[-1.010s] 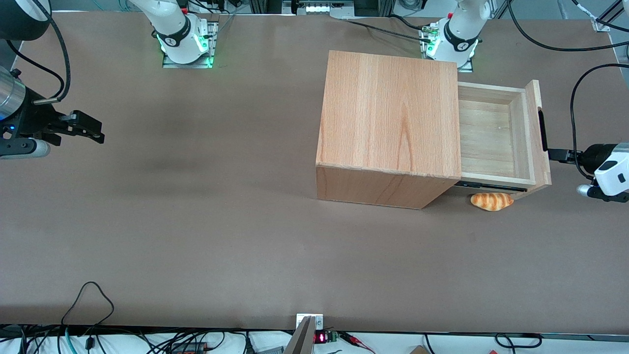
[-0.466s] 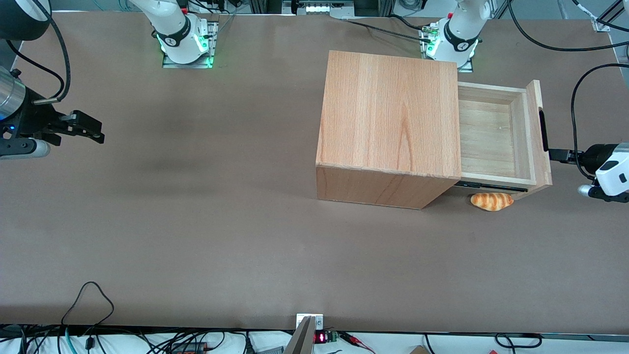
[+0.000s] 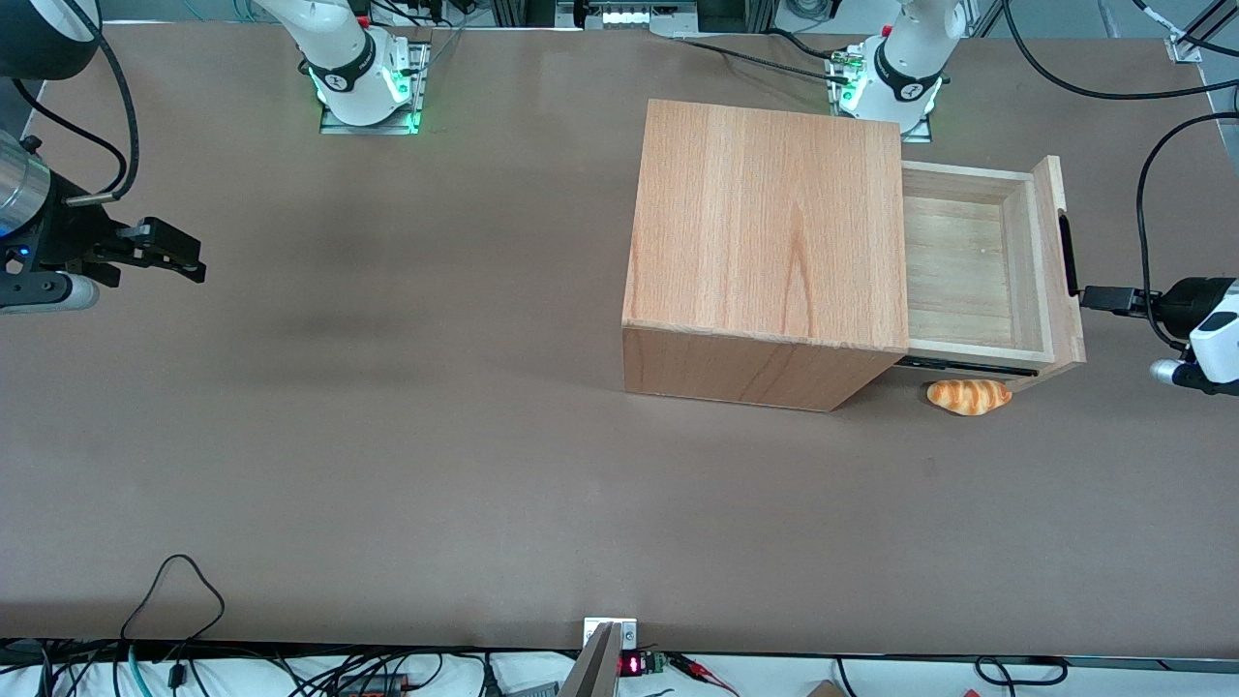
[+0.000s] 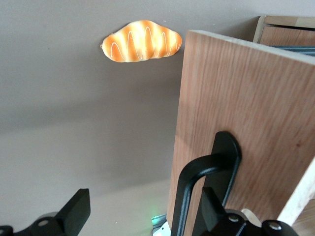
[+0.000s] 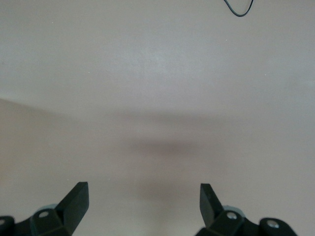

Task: Open top drawer with left arm

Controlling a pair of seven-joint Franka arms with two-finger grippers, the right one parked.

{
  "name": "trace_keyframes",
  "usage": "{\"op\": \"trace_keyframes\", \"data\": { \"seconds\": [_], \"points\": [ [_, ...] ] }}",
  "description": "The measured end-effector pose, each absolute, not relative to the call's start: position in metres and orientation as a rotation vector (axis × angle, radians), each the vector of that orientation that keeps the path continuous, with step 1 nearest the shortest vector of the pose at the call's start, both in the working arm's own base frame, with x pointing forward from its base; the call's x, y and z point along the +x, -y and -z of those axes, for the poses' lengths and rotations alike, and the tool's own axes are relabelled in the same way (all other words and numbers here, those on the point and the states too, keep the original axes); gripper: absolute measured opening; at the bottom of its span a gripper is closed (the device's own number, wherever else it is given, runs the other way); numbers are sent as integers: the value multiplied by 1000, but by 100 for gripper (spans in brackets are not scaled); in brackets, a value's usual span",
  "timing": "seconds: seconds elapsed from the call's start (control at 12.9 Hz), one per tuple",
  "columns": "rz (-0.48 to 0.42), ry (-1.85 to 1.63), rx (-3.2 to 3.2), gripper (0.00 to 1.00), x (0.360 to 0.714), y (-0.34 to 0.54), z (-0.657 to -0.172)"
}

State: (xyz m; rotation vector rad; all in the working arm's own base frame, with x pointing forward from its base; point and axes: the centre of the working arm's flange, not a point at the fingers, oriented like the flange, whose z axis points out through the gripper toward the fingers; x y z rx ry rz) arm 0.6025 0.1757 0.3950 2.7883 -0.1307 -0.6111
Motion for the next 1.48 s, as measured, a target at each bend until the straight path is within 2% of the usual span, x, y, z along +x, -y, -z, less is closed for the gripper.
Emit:
{"op": "trace_keyframes", "data": {
  "seconds": [0.23, 0.78, 1.48],
  "points": [
    [625, 133, 2781, 100, 602, -177, -406],
    [530, 112, 2831, 100, 609, -178, -484],
    [390, 88, 2967, 100, 599, -46, -588]
  ]
}}
